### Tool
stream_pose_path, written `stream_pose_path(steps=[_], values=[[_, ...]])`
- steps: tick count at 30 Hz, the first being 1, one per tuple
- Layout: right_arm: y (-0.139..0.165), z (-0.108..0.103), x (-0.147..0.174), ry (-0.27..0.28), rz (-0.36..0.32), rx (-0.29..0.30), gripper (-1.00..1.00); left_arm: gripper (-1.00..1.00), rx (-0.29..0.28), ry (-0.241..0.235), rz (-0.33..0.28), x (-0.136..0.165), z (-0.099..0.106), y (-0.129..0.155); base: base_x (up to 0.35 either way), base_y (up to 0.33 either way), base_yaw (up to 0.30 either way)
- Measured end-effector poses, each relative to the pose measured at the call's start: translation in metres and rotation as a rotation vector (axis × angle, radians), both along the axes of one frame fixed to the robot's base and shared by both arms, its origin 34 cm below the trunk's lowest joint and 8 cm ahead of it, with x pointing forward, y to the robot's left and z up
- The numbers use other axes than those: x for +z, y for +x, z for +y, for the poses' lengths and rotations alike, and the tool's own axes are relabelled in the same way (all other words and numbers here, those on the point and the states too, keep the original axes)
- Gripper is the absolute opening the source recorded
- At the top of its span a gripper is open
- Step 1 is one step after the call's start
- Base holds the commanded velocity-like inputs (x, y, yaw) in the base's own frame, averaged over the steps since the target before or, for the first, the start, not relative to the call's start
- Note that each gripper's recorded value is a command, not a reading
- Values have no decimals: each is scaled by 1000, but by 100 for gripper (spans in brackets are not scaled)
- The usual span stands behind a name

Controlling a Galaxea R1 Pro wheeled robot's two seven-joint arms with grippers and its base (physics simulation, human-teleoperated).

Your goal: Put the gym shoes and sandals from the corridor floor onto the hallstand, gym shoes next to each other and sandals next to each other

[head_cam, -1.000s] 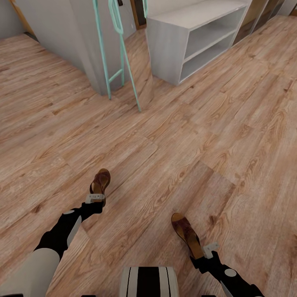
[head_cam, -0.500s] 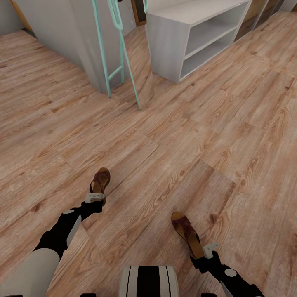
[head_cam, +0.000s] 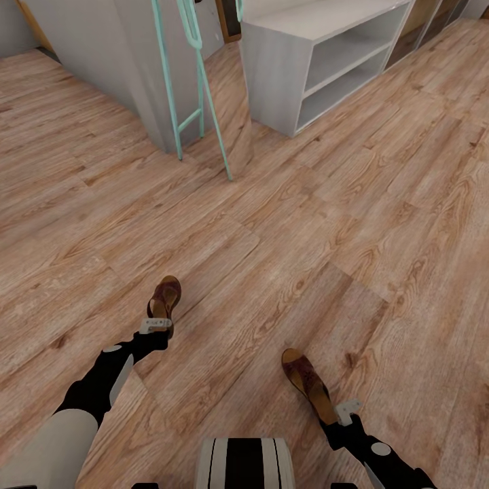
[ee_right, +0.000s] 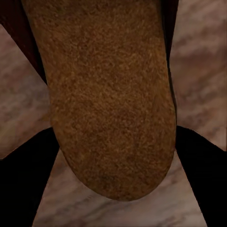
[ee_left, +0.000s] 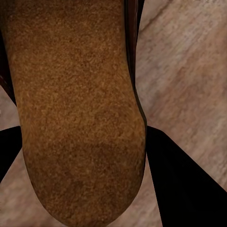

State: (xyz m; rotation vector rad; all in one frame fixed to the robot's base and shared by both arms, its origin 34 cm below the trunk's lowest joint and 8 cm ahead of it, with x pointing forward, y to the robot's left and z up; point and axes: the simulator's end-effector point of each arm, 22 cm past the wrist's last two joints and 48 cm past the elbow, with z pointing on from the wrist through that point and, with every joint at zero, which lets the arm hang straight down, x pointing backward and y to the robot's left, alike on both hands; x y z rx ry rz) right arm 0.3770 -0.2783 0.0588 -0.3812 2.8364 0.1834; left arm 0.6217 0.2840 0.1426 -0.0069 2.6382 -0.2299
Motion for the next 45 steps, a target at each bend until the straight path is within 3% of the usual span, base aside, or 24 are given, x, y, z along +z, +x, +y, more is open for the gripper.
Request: stream_pose_path(steps=[28, 45], values=[[0, 0, 0, 1, 0, 2, -100, -100, 1, 1, 0, 0, 1, -1, 0, 0, 0], [29, 0, 23, 0, -69, 4, -100, -100, 4, 16, -68, 40, 11, 22, 0, 0, 0]])
